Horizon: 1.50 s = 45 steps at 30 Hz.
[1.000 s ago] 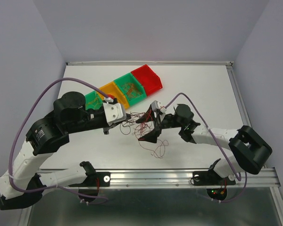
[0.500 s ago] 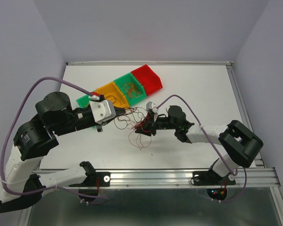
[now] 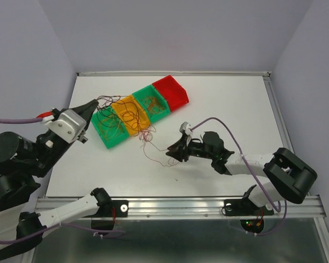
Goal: Untangle the cables
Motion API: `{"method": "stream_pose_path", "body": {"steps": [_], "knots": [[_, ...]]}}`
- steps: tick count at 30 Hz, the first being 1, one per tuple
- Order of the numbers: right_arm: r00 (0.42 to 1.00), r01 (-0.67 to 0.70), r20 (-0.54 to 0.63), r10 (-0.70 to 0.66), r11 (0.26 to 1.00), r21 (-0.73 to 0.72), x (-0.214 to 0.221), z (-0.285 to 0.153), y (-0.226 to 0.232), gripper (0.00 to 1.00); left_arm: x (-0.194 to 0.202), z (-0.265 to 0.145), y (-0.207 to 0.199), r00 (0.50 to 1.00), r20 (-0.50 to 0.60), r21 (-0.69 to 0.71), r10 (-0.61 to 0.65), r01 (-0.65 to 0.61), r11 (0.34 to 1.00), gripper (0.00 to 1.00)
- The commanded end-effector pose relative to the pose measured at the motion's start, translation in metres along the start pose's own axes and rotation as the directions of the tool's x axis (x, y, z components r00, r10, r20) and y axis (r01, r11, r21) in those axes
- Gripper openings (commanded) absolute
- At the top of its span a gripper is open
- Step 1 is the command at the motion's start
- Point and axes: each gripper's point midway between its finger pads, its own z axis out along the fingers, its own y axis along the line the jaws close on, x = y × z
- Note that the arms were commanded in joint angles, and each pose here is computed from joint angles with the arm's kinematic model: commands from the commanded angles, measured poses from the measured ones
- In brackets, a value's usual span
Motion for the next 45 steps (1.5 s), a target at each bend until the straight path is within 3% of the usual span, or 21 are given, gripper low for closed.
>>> {"method": "stream_pose_path", "body": {"steps": [1, 2, 6, 9, 13, 14, 15, 17, 19, 22, 24, 26, 28, 29, 30, 31, 32, 37, 42, 44, 45], "knots": [[0.999, -0.004, 0.050, -0.002, 0.993, 0.116, -0.005, -0.017, -0.009, 0.32, -0.026, -0.026, 0.058, 0.996, 0.092, -0.272, 0.010, 0.015, 0.962, 0.00], [0.999, -0.011, 0.048, 0.005, 0.992, 0.129, -0.001, -0.022, -0.009, 0.20, -0.027, -0.026, 0.058, 0.996, 0.093, -0.269, 0.011, 0.014, 0.963, 0.00], [0.994, -0.028, 0.106, 0.011, 0.988, 0.154, -0.015, -0.039, -0.003, 0.03, -0.020, -0.024, 0.058, 0.998, 0.062, -0.279, 0.006, 0.011, 0.960, 0.00], [0.993, -0.039, 0.117, 0.020, 0.987, 0.157, -0.015, -0.049, 0.003, 0.00, -0.021, -0.025, 0.055, 0.997, 0.074, -0.258, -0.002, 0.021, 0.966, 0.00], [0.968, -0.128, 0.247, 0.043, 0.931, 0.341, -0.047, -0.079, -0.017, 0.01, -0.018, -0.030, 0.073, 0.999, 0.040, -0.357, -0.017, 0.030, 0.934, 0.00], [0.968, -0.170, 0.239, 0.073, 0.893, 0.416, -0.041, -0.088, -0.028, 0.01, -0.016, -0.032, 0.079, 0.999, 0.030, -0.393, -0.025, 0.035, 0.919, 0.00], [0.946, -0.253, 0.312, 0.087, 0.799, 0.545, -0.049, -0.106, -0.051, 0.01, -0.014, -0.039, 0.089, 0.999, 0.030, -0.452, -0.044, 0.052, 0.890, 0.00], [0.911, -0.354, 0.402, 0.092, 0.672, 0.650, -0.058, -0.134, -0.070, 0.01, -0.013, -0.046, 0.096, 0.997, 0.039, -0.494, -0.064, 0.074, 0.867, 0.00], [0.841, -0.495, 0.538, 0.054, 0.477, 0.726, -0.065, -0.185, -0.086, 0.01, -0.013, -0.057, 0.102, 0.993, 0.065, -0.524, -0.094, 0.114, 0.844, 0.00], [0.777, -0.573, 0.629, -0.023, 0.388, 0.722, -0.072, -0.232, -0.082, 0.01, -0.010, -0.065, 0.106, 0.991, 0.071, -0.545, -0.117, 0.137, 0.827, 0.00], [0.791, -0.558, 0.611, -0.031, 0.371, 0.742, -0.072, -0.243, -0.079, 0.01, -0.012, -0.061, 0.098, 0.991, 0.081, -0.504, -0.109, 0.135, 0.853, 0.00], [0.820, -0.513, 0.572, -0.024, 0.413, 0.753, -0.074, -0.239, -0.073, 0.04, -0.010, -0.055, 0.088, 0.990, 0.077, -0.458, -0.115, 0.137, 0.878, 0.00], [0.857, -0.453, 0.515, 0.010, 0.490, 0.744, -0.073, -0.220, -0.067, 0.26, -0.010, -0.043, 0.073, 0.992, 0.070, -0.378, -0.109, 0.127, 0.917, 0.00], [0.866, -0.438, 0.499, 0.014, 0.502, 0.746, -0.073, -0.215, -0.067, 0.29, -0.009, -0.039, 0.068, 0.992, 0.064, -0.357, -0.106, 0.122, 0.926, 0.00], [0.869, -0.431, 0.494, 0.011, 0.505, 0.748, -0.075, -0.213, -0.067, 0.26, -0.007, -0.036, 0.065, 0.994, 0.051, -0.348, -0.101, 0.113, 0.931, 0.00], [0.864, -0.444, 0.503, 0.012, 0.488, 0.751, -0.076, -0.214, -0.070, 0.15, -0.003, -0.032, 0.066, 0.994, 0.032, -0.359, -0.101, 0.106, 0.927, 0.00], [0.855, -0.469, 0.519, -0.004, 0.422, 0.776, -0.072, -0.223, -0.078, 0.01, 0.000, -0.031, 0.071, 0.996, 0.011, -0.390, -0.093, 0.090, 0.916, 0.00], [0.743, -0.633, 0.662, -0.102, 0.217, 0.743, -0.065, -0.277, -0.087, 0.01, 0.015, -0.068, 0.113, 0.991, 0.001, -0.649, -0.133, 0.102, 0.754, 0.00], [0.619, -0.758, 0.758, -0.208, 0.094, 0.645, -0.052, -0.331, -0.081, 0.01, 0.026, -0.113, 0.138, 0.986, -0.012, -0.794, -0.163, 0.090, 0.601, 0.00], [0.561, -0.805, 0.788, -0.254, 0.053, 0.590, -0.049, -0.349, -0.078, 0.01, 0.027, -0.120, 0.140, 0.987, -0.001, -0.806, -0.161, 0.095, 0.585, 0.00], [0.567, -0.805, 0.783, -0.255, 0.031, 0.593, -0.043, -0.354, -0.077, 0.01, 0.026, -0.124, 0.142, 0.987, 0.009, -0.808, -0.163, 0.103, 0.580, 0.00]]}}
